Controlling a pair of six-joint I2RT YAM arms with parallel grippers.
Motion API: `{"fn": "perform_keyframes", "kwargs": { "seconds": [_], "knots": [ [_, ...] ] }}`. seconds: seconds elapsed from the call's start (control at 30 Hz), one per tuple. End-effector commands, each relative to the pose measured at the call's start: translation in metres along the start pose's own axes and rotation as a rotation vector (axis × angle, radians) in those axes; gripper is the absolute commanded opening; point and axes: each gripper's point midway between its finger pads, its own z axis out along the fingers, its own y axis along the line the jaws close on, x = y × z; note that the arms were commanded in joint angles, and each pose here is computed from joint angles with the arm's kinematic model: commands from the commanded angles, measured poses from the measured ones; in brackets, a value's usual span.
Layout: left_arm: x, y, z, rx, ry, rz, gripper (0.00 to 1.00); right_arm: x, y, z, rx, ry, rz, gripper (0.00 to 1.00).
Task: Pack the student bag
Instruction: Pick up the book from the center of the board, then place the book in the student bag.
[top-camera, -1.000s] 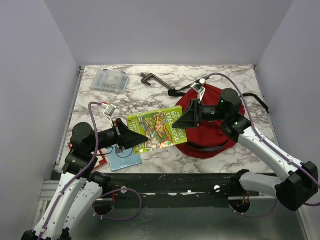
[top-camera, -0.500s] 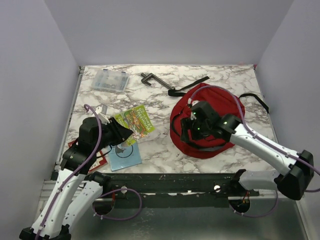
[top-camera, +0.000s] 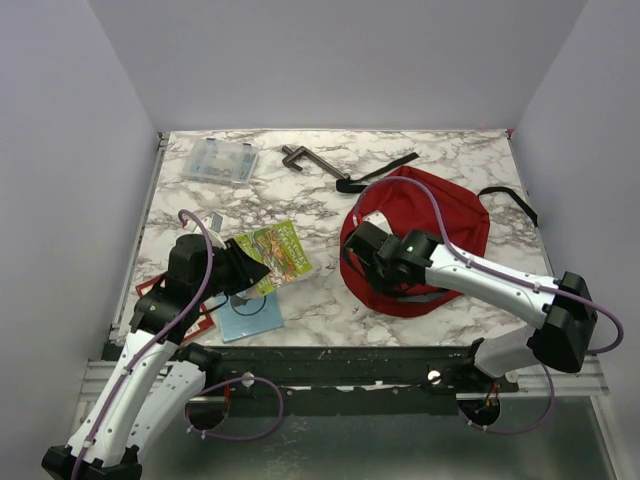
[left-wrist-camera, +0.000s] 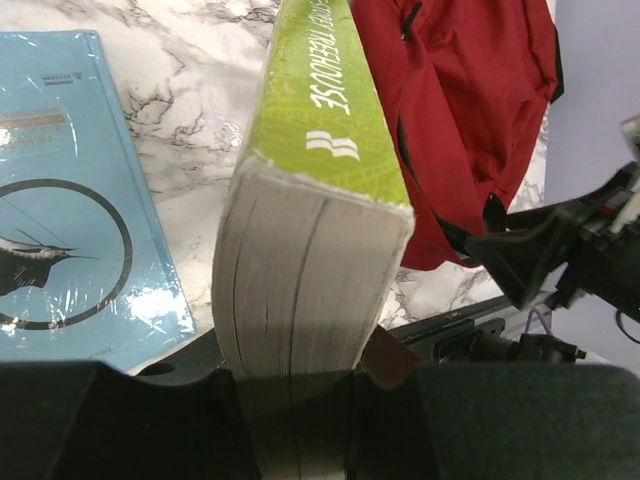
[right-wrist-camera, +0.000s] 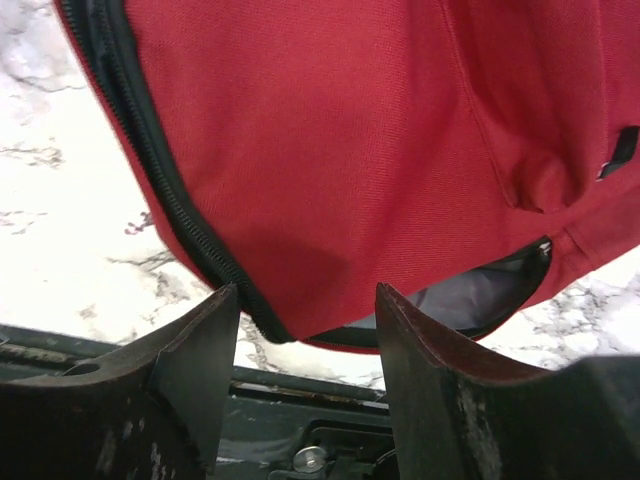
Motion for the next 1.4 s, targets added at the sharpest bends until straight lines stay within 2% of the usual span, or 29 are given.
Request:
{"fn": "perform_keyframes", "kwargs": {
  "seconds": [0.0,0.1,0.23,0.37,0.5,0.6,0.67,0.77,0.9,1.0,1.13,1.23,1.37],
  "knots": [
    [-0.012,-0.026,-0.005,0.122,-0.049,0.013,0.00,0.000,-0.014,0.009,0.131,0.009,-0.047,0.58],
    [-0.010,-0.027,-0.006,0.129,-0.040,0.008,0.00,0.001,-0.008,0.015,0.122,0.031,-0.067,0.59],
    [-0.009,-0.027,-0.006,0.133,-0.035,0.017,0.00,0.006,0.001,0.023,0.096,0.040,-0.102,0.71],
    [-0.009,-0.029,-0.007,0.141,-0.036,-0.001,0.00,0.012,0.001,0.031,0.127,0.070,-0.126,0.77],
    [-0.009,-0.031,-0.007,0.145,-0.027,0.003,0.00,0.021,0.017,0.035,0.046,0.106,-0.165,0.79],
    [-0.007,-0.031,-0.006,0.150,-0.021,-0.005,0.00,0.019,0.005,0.039,0.133,0.087,-0.151,0.82],
    [-0.007,-0.030,-0.004,0.147,-0.016,-0.005,0.00,0.011,-0.012,0.043,0.254,0.048,-0.136,0.83],
    [-0.004,-0.029,0.000,0.151,-0.006,-0.013,0.00,-0.003,-0.035,0.043,0.428,-0.030,-0.086,0.76],
    [-0.003,-0.033,0.005,0.166,0.023,-0.013,0.00,-0.022,-0.037,0.043,0.460,-0.135,-0.039,0.66],
    [-0.002,-0.038,0.005,0.182,0.043,-0.010,0.00,-0.030,-0.042,0.042,0.491,-0.188,-0.025,0.44],
    [-0.001,-0.039,0.001,0.196,0.031,-0.020,0.00,-0.038,-0.050,0.038,0.534,-0.235,0.005,0.22],
    [0.002,-0.041,-0.003,0.215,0.032,-0.036,0.00,-0.048,-0.046,0.030,0.484,-0.264,0.032,0.01],
    [0.006,-0.046,-0.007,0.248,0.048,-0.062,0.00,-0.070,-0.038,0.012,0.343,-0.324,0.079,0.01]
  ]
}}
